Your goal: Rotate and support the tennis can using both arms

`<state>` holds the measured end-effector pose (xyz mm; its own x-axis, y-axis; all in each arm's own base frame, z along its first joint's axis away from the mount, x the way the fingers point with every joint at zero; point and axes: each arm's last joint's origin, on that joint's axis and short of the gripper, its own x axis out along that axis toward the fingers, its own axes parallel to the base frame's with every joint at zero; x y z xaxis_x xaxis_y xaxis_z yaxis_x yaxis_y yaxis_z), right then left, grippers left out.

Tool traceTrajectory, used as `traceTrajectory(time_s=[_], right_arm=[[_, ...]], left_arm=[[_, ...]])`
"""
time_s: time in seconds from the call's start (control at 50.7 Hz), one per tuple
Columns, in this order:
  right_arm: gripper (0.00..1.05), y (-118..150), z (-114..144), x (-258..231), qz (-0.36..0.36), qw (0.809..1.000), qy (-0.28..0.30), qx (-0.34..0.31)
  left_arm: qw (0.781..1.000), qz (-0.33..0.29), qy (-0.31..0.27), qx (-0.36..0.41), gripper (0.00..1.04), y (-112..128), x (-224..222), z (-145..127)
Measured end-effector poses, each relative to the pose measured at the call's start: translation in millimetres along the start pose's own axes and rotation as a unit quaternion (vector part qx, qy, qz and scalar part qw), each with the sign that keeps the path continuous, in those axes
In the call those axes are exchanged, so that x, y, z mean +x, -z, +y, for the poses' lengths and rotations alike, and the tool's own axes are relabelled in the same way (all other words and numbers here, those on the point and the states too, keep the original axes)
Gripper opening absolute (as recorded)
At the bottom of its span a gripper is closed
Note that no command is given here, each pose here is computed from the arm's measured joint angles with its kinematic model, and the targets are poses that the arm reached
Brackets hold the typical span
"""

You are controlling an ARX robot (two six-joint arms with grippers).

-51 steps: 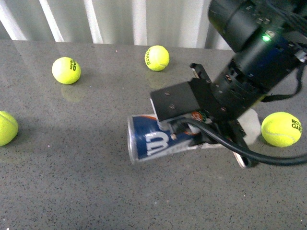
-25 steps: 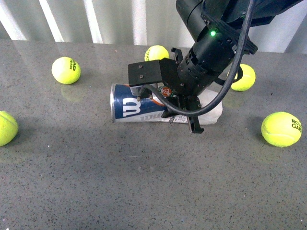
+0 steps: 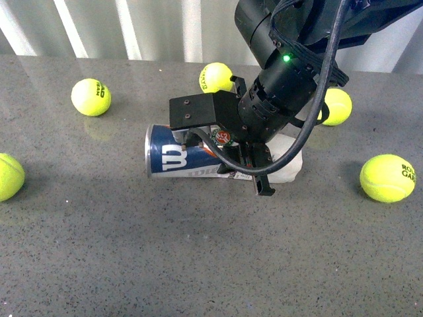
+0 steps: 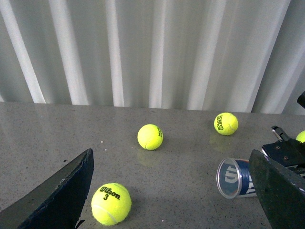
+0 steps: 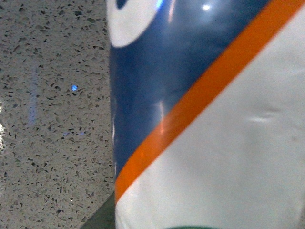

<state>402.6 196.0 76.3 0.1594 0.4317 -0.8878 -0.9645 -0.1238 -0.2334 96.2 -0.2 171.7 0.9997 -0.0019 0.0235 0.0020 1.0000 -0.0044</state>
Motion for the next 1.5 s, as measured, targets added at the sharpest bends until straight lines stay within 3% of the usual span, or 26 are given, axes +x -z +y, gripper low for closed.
traceTrajectory(time_s=[0.257,0.414,1.085,1.223,1.361,1.421,1.5], right_arm=[[0.78,5.8,12.4,7.9,-0.004,1.0,-0.009,0.022],[0.99,6.2,13.4,7.9,-0.009,0.999,-0.015,0.034],[0.98,-15.4,-10.2,-46.5,-0.06,0.997,0.033,0.041],[0.98,-22.8,-19.6,-73.8,-0.093,0.991,0.085,0.043],[0.98,-32.7,-38.8,-125.1,-0.148,0.961,0.214,0.09],[0.98,-33.8,-46.9,-154.3,-0.174,0.928,0.291,0.157],[0.98,-31.1,-48.5,-180.9,-0.194,0.883,0.351,0.242]], left_arm=[[1.0,0.0,0.0,0.0,0.98,0.0,0.0,0.0],[1.0,0.0,0.0,0.0,0.98,0.0,0.0,0.0],[1.0,0.0,0.0,0.0,0.98,0.0,0.0,0.0],[1.0,0.0,0.0,0.0,0.98,0.0,0.0,0.0],[1.0,0.0,0.0,0.0,0.98,0.0,0.0,0.0],[1.0,0.0,0.0,0.0,0.98,0.0,0.0,0.0],[1.0,0.0,0.0,0.0,0.98,0.0,0.0,0.0]])
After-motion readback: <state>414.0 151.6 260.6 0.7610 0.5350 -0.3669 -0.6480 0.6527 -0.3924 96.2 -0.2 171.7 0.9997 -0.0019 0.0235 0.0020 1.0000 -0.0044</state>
